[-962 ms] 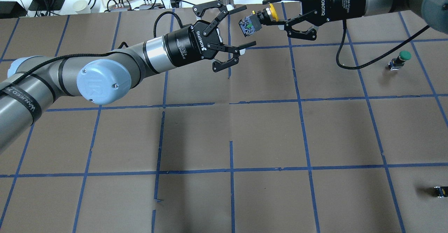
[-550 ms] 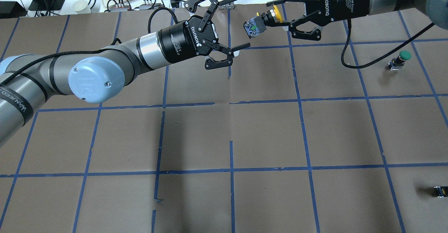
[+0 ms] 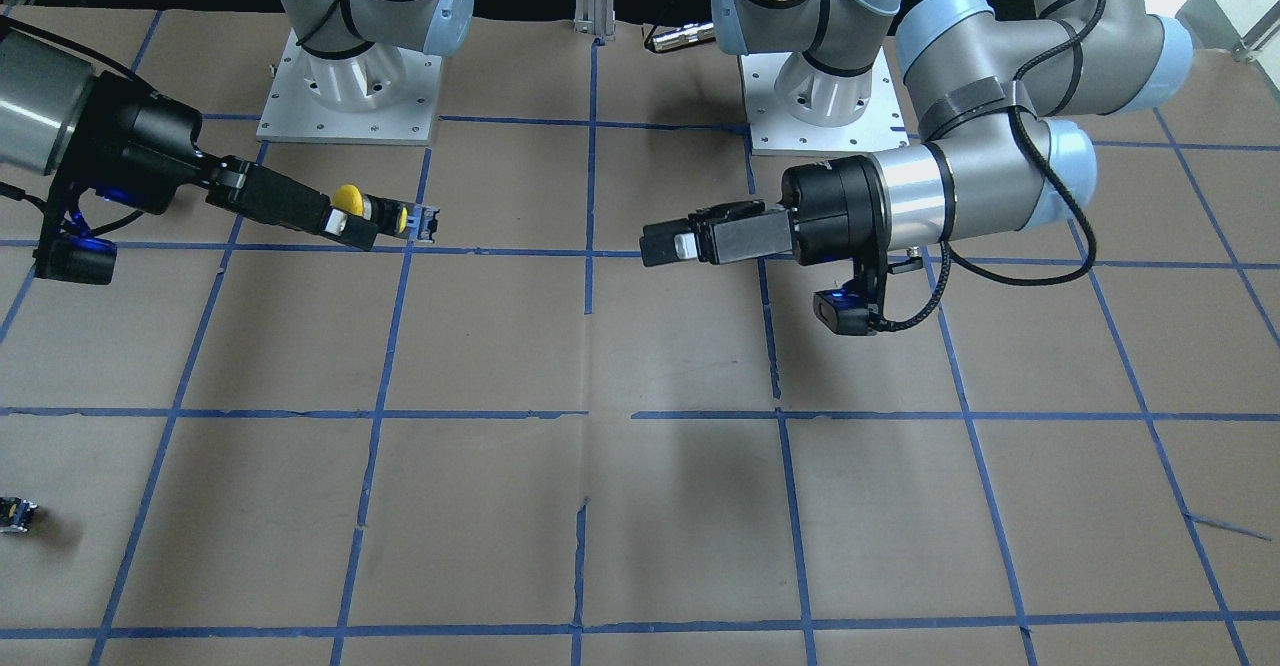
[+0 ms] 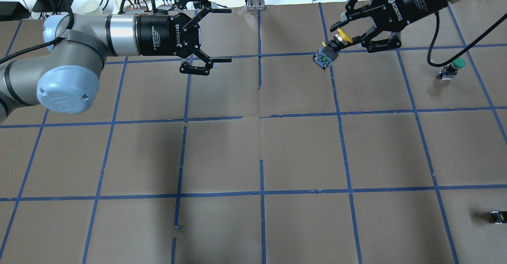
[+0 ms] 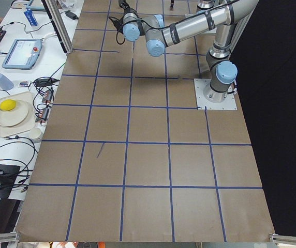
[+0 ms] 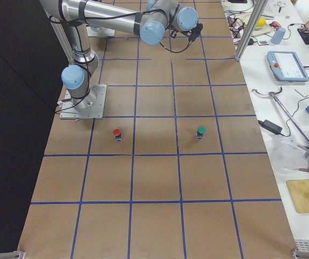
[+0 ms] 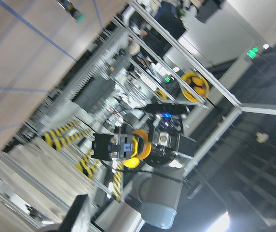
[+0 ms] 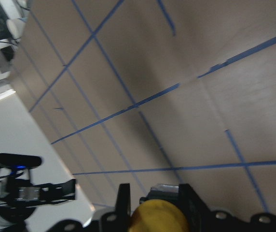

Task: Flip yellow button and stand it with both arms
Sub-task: 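Carry the button with the right gripper and lower it upright onto the table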

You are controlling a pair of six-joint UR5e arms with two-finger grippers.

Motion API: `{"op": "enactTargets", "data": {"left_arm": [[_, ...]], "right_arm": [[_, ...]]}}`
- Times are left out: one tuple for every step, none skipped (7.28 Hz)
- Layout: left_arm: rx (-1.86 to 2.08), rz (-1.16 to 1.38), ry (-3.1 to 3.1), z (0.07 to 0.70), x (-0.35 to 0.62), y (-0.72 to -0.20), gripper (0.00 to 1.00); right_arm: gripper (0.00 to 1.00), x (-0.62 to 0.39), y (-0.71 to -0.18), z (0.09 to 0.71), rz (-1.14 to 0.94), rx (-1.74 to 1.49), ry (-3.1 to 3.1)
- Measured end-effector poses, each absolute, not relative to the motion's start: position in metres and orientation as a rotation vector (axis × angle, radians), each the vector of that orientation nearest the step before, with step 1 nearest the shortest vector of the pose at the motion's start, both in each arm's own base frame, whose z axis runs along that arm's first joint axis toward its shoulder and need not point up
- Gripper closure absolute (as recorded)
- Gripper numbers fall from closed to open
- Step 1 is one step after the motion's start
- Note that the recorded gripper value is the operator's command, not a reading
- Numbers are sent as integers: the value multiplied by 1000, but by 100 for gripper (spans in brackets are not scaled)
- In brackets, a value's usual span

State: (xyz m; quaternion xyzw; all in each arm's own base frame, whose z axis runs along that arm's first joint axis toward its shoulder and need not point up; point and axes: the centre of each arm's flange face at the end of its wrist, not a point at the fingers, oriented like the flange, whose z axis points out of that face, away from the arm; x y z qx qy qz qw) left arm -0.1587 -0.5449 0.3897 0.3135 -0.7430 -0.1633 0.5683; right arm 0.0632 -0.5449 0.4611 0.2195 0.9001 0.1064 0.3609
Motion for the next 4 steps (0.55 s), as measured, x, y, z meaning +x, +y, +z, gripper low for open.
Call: {"op": "enactTargets", "data": {"left_arm": [[806,-260,-1908,394,-147,-552,3],[860,-146,-2043,403,-136,-563,3],[892,-48,-2176,409,-126,-574,2],[869,26,-2327,409,-115,-581,1]], "right_arm": [[70,48,-540,455,228,438,2536],[80,27,-537,447,209,296,2696],[83,-7,-533,434,218,236,2798],[81,-49,-527,415,235,244,2877]]}}
